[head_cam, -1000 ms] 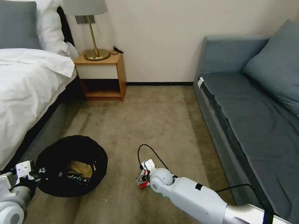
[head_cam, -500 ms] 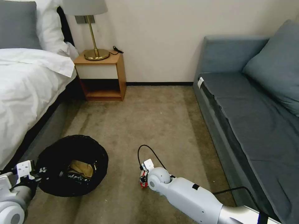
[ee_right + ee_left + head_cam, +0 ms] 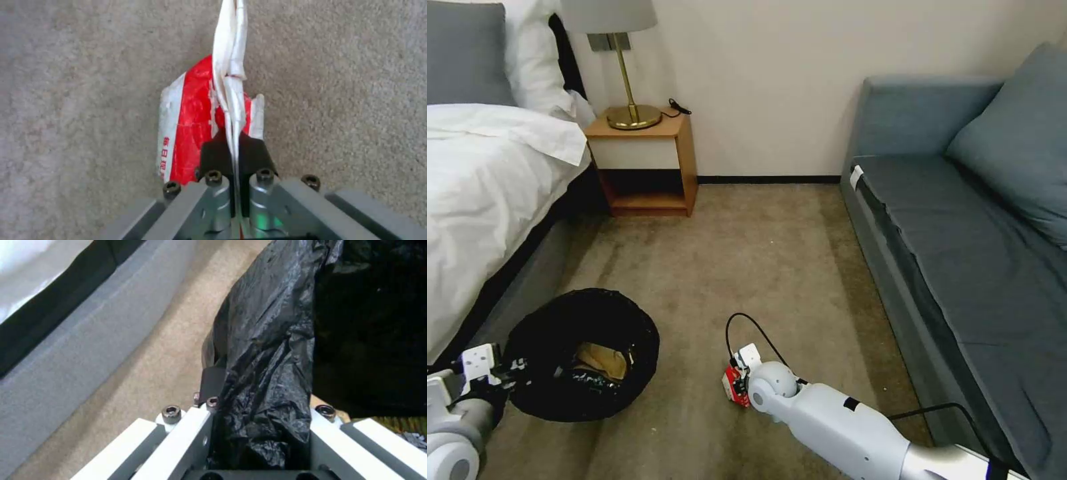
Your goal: Pick up the trash bin, then pick up the garbage on the floor and place it into the trash bin.
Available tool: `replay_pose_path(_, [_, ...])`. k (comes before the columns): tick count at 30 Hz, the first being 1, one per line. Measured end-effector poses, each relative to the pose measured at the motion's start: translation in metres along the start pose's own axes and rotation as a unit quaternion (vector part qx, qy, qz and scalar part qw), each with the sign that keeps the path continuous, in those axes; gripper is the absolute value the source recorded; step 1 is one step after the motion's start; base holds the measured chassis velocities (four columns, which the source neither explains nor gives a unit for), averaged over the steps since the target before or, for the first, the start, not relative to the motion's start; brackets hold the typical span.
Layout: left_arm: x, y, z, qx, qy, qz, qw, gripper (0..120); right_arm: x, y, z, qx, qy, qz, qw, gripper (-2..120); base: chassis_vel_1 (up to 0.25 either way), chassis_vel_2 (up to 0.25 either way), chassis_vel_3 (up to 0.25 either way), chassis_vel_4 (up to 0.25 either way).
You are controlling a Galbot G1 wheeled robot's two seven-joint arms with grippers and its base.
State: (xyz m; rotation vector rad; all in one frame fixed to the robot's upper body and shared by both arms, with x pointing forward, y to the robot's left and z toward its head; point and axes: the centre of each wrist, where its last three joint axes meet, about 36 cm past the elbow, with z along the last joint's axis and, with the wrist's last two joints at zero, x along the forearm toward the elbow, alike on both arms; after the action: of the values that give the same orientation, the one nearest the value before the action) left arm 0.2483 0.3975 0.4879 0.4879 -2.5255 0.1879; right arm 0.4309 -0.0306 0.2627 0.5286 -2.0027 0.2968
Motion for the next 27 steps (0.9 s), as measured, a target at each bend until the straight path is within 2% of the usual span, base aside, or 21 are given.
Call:
replay_pose_path(8, [-0.001,0.000,0.002,0.001,0.002,0.000,1.0000,3,0.013,-0.009,-0.004,-0.027,-0.033,-0.010,0.999,0,0.000,0.000,0.000,0.000])
replay_pose_path(11, [-0.003,0.001,0.004,0.004,0.005,-0.001,1.0000,3,0.040,-0.027,-0.007,-0.054,-0.090,-0.016,0.994,0,0.000,0.000,0.000,0.000])
replay_pose_path(16, [-0.004,0.001,0.006,0.006,0.008,-0.001,1.0000,3,0.074,-0.039,-0.014,-0.071,-0.153,-0.032,0.985,0,0.000,0.000,0.000,0.000])
replay_pose_path(19, [-0.005,0.000,0.009,0.007,0.011,0.001,0.9999,3,0.115,-0.042,-0.025,-0.088,-0.247,-0.074,0.962,0,0.000,0.000,0.000,0.000])
replay_pose_path(21, [-0.006,0.000,0.009,0.007,0.012,0.002,0.9999,3,0.119,-0.041,-0.026,-0.089,-0.260,-0.082,0.958,0,0.000,0.000,0.000,0.000])
replay_pose_path(23, [-0.007,0.000,0.012,0.010,0.016,0.002,0.9998,3,0.150,-0.032,-0.033,-0.084,-0.333,-0.143,0.928,0,0.000,0.000,0.000,0.000])
replay_pose_path(24, [-0.008,0.000,0.013,0.011,0.017,0.003,0.9998,3,0.160,-0.026,-0.035,-0.079,-0.352,-0.163,0.918,0,0.000,0.000,0.000,0.000])
replay_pose_path(25, [-0.008,0.000,0.013,0.011,0.017,0.003,0.9998,3,0.160,-0.026,-0.035,-0.079,-0.352,-0.163,0.918,0,0.000,0.000,0.000,0.000])
replay_pose_path(26, [-0.008,0.000,0.013,0.012,0.017,0.003,0.9998,3,0.173,-0.017,-0.038,-0.072,-0.375,-0.191,0.904,0,0.000,0.000,0.000,0.000])
replay_pose_path(27, [-0.008,0.000,0.013,0.012,0.017,0.003,0.9998,3,0.179,-0.012,-0.040,-0.068,-0.385,-0.204,0.898,0,0.000,0.000,0.000,0.000])
